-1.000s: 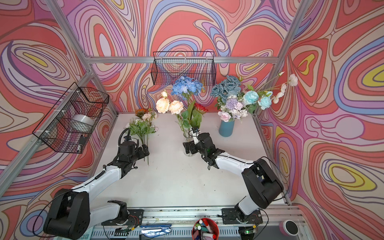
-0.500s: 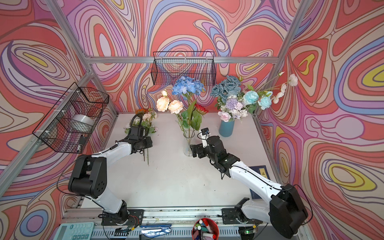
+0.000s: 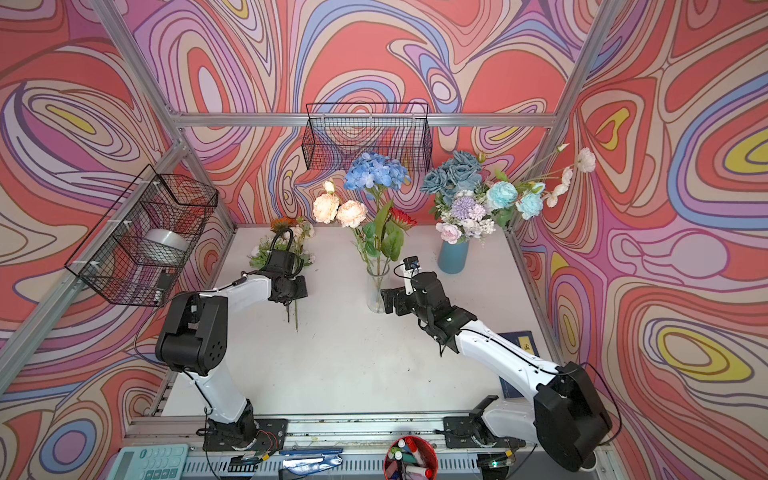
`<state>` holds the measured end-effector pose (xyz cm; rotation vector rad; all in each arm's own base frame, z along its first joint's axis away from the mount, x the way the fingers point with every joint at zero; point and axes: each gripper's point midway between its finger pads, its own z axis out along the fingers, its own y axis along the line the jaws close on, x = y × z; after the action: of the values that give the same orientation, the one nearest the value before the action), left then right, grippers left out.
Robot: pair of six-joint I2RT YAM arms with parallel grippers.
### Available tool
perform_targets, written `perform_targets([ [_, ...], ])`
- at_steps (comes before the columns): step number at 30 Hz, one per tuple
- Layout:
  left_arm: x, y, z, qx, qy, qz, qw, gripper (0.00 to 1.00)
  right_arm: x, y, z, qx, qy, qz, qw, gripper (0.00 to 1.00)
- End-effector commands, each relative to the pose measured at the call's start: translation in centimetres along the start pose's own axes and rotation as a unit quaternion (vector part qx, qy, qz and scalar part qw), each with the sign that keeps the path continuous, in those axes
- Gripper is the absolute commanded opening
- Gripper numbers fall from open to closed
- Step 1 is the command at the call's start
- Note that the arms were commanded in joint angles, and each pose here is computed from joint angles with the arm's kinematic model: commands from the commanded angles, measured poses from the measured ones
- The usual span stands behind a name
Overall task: Arrange the flowers into the vase
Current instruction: 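Grasp the pink rose stem on the table with the left gripper and lift it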
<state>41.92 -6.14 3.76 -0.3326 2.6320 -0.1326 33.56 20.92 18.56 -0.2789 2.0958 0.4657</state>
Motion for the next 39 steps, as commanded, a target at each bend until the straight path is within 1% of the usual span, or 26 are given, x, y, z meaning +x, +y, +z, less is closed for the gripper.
perform_targets([
  [1,0.3,0.8,0.5,-0.021,0.018,-0.009,1.0,0.49,-0.4,-0.5,0.0,0.012,-0.008,0.003,1.0,0.98],
  [7,0.8,0.7,1.1,-0.02,0.032,-0.008,0.999,0.4,-0.8,-1.1,-0.4,0.03,-0.017,0.004,0.999,0.99],
  [11,1.0,0.5,1.5,-0.015,0.042,-0.004,0.999,0.23,-0.7,-1.9,-0.5,0.053,-0.017,0.01,0.998,0.98],
  [13,1.0,0.4,1.6,-0.013,0.046,-0.003,0.999,0.12,-0.6,-2.1,-0.6,0.058,-0.014,0.014,0.998,0.98],
  [16,1.0,0.3,1.6,-0.011,0.046,-0.001,0.999,0.01,-0.7,-2.2,-0.8,0.063,-0.018,0.014,0.998,0.98],
  [23,0.8,0.1,0.3,0.002,0.027,0.001,1.0,0.0,-2.0,-2.4,-1.3,0.071,-0.04,0.015,0.997,0.99],
  [27,0.8,-0.7,-0.5,0.024,0.02,-0.002,1.0,0.0,-2.5,-2.5,-1.4,0.075,-0.05,0.02,0.996,0.98],
  [30,1.2,-1.8,-1.5,0.057,0.015,-0.011,0.998,0.0,-2.6,-3.1,-1.6,0.093,-0.052,0.02,0.994,0.98],
  [32,0.7,-3.2,-2.5,0.098,-0.01,-0.019,0.995,0.0,-2.6,-3.7,-1.8,0.108,-0.053,0.021,0.992,0.98],
  [35,1.1,-5.5,-4.4,0.184,-0.046,-0.04,0.981,0.0,-2.6,-3.9,-2.2,0.115,-0.056,0.019,0.992,0.98],
  [38,1.4,-7.0,-6.2,0.256,-0.086,-0.079,0.96,0.0,-2.9,-3.9,-2.5,0.115,-0.06,0.019,0.991,0.98],
  [39,1.4,-7.6,-7.1,0.278,-0.103,-0.083,0.951,0.0,-3.1,-3.8,-2.5,0.113,-0.061,0.019,0.991,0.99],
])
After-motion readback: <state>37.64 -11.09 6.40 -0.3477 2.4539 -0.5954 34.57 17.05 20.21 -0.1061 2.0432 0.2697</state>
